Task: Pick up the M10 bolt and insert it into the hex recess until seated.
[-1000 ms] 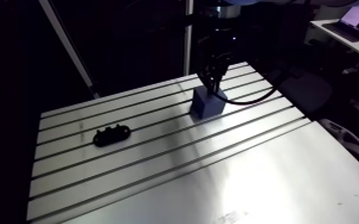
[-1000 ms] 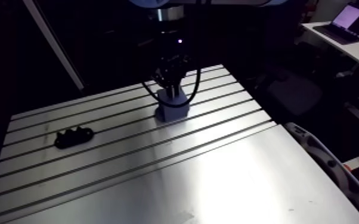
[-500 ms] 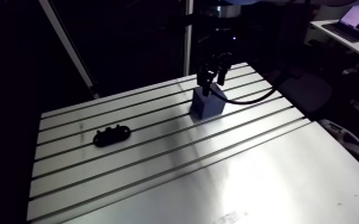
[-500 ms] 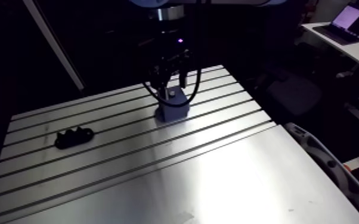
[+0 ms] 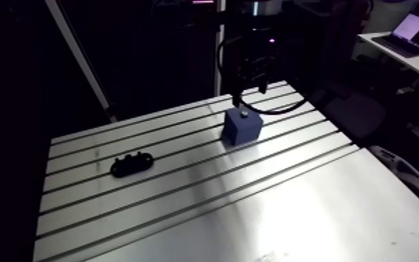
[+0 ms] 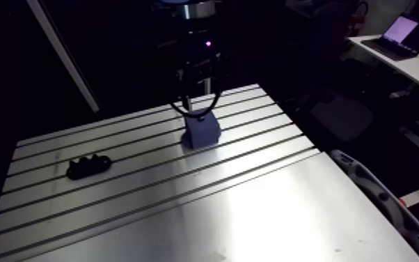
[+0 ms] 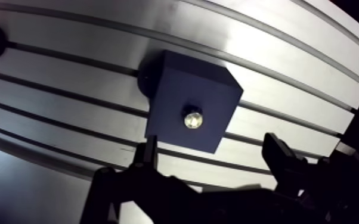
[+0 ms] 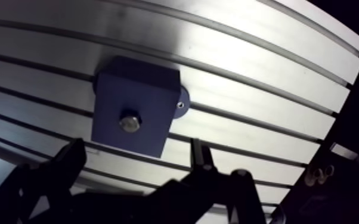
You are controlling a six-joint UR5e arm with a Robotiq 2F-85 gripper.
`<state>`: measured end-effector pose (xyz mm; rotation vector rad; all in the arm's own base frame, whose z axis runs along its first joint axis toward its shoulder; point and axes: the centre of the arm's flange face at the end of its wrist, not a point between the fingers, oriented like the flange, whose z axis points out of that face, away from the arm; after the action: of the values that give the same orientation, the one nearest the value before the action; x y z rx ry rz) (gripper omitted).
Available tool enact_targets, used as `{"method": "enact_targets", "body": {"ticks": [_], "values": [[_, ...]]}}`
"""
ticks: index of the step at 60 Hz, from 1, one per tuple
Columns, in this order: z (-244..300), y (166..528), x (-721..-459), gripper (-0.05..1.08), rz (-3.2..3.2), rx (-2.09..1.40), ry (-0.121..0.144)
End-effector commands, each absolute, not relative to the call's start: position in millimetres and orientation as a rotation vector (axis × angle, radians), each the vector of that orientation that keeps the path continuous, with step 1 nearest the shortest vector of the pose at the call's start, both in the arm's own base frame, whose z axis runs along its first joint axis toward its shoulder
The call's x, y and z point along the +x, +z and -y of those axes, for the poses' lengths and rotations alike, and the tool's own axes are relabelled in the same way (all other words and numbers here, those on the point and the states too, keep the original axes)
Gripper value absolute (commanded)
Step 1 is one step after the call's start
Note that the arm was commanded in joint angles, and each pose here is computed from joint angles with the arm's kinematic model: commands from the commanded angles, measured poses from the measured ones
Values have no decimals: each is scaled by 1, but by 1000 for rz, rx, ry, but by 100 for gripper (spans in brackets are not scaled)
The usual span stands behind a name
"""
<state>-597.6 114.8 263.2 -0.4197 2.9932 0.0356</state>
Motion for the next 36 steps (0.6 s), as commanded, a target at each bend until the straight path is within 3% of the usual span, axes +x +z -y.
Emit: {"method": "enact_targets", "body": {"ticks": [1, 2, 4, 6, 8, 16, 27, 36], "values": [[-115, 266, -596, 40, -3007, -163, 53], [-115, 266, -596, 40, -3007, -163, 53], [-115, 265, -595, 52, -3008, -129, 53], [-115, 265, -595, 52, -3008, -129, 53], [-115, 265, -595, 66, -3010, -86, 55], [-111, 264, -595, 89, -3009, -46, 44], [-100, 263, -599, 102, -3010, -70, 42], [-95, 261, -600, 104, -3010, -80, 33]]}}
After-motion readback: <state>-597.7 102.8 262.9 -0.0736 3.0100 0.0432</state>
